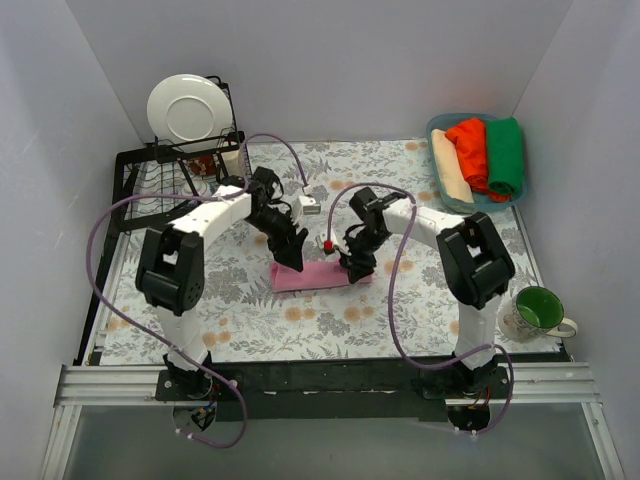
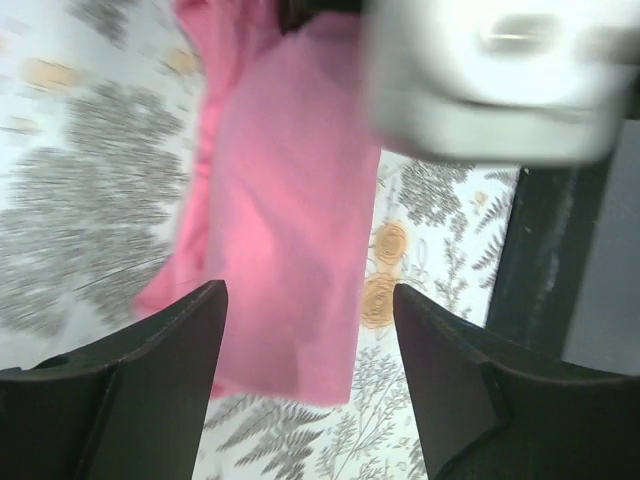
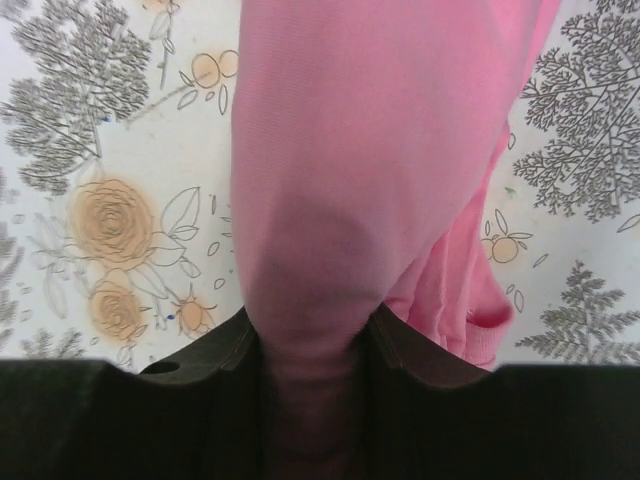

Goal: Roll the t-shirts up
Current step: Roll the T-shirt to the center of the board.

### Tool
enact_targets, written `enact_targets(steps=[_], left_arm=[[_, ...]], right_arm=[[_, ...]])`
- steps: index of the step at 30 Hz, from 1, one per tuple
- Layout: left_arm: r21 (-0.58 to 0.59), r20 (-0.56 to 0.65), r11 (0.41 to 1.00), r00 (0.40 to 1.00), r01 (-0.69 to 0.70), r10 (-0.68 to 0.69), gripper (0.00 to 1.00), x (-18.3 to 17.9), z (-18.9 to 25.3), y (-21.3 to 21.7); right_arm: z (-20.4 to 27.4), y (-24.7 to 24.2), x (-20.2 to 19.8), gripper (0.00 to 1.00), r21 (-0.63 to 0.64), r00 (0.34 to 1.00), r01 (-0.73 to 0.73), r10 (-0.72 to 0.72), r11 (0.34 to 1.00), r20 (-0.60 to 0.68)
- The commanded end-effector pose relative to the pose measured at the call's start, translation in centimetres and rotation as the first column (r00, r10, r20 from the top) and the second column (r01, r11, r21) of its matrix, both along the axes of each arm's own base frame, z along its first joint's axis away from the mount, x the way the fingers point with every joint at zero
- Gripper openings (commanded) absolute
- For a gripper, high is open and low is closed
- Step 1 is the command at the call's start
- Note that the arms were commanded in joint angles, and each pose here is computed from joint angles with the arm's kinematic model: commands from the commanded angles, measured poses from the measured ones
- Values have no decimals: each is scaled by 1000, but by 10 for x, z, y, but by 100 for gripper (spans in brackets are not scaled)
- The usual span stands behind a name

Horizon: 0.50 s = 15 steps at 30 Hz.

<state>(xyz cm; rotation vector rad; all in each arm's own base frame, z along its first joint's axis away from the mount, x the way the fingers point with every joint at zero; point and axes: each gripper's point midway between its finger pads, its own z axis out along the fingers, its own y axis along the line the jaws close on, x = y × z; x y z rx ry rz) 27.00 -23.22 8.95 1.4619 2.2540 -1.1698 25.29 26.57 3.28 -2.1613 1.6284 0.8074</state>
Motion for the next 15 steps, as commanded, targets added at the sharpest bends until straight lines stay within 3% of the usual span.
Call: enact_targets(steps=[1, 5, 8, 9, 10, 14, 15], left_arm=[[-28, 282, 993, 952, -119, 122, 67, 38, 56, 3], [-63, 425, 996, 901, -67, 88, 68, 20, 80, -4], [3, 591, 998, 805, 58, -49, 69, -4, 62, -10], [17, 674, 997, 736, 75, -66, 70, -3, 58, -9], [28, 704, 992, 702, 121, -106, 72, -13, 52, -19], [31, 835, 991, 541, 132, -98, 75, -4, 47, -38], [41, 842, 991, 529, 127, -103, 75, -2, 44, -40]], right_arm=[[1, -36, -52, 40, -153, 871, 62, -128, 986, -474], [2, -34, -48, 41, -216, 710, 176, -276, 960, -648], [-4, -35, -48, 43, -243, 654, 204, -317, 948, -687], [-6, -35, -50, 43, -257, 637, 208, -330, 944, -696], [-7, -35, -52, 43, -270, 613, 216, -346, 938, -710], [-11, -33, -61, 42, -279, 557, 223, -357, 934, -750], [-11, -33, -61, 43, -278, 556, 223, -356, 934, -751]])
